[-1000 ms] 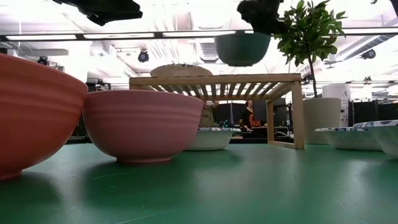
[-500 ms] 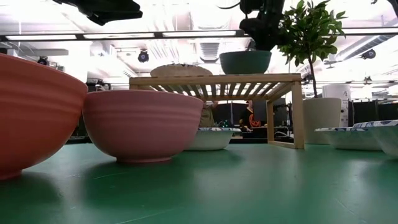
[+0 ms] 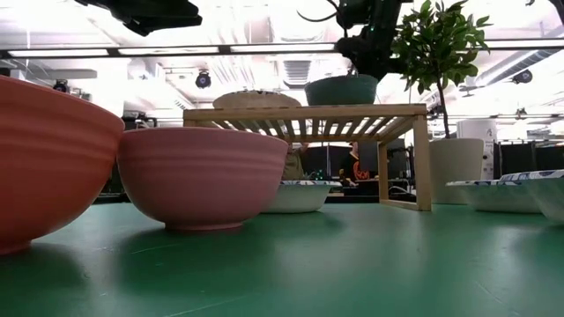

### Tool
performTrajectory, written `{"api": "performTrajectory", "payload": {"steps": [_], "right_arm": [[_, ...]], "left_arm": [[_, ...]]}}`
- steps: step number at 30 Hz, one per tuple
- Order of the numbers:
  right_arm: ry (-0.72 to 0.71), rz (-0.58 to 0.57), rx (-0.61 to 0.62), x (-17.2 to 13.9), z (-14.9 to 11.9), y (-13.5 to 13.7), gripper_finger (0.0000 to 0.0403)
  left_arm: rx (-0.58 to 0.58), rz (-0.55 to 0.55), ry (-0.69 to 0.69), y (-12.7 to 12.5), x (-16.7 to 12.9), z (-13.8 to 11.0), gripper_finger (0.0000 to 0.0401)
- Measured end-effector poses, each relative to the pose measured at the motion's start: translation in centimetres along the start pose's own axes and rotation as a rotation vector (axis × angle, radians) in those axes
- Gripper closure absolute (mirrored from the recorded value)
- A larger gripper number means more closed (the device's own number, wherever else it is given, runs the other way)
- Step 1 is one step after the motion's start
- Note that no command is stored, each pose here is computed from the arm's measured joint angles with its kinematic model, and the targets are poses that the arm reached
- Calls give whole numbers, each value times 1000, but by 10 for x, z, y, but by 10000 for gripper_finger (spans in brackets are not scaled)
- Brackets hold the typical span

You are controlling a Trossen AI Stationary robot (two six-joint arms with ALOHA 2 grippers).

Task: Place and stack bowls onto a shelf
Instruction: Put the green bowl on the shelf, then stack the white patterned bowl on top of the white patterned bowl on the shelf

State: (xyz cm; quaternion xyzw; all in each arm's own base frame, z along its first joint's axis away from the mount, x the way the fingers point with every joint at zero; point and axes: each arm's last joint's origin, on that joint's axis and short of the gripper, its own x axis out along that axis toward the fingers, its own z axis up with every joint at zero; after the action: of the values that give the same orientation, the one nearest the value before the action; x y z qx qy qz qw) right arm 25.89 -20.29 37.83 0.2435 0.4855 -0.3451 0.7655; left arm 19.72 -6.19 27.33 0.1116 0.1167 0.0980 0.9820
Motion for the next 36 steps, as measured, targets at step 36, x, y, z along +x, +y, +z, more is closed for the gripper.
{"api": "performTrajectory", "payload": {"steps": [36], "right_arm": [[-145, 250, -182, -97, -52, 100, 282]], "left_arm": [[-1, 0, -1, 0, 0, 0, 246]]}}
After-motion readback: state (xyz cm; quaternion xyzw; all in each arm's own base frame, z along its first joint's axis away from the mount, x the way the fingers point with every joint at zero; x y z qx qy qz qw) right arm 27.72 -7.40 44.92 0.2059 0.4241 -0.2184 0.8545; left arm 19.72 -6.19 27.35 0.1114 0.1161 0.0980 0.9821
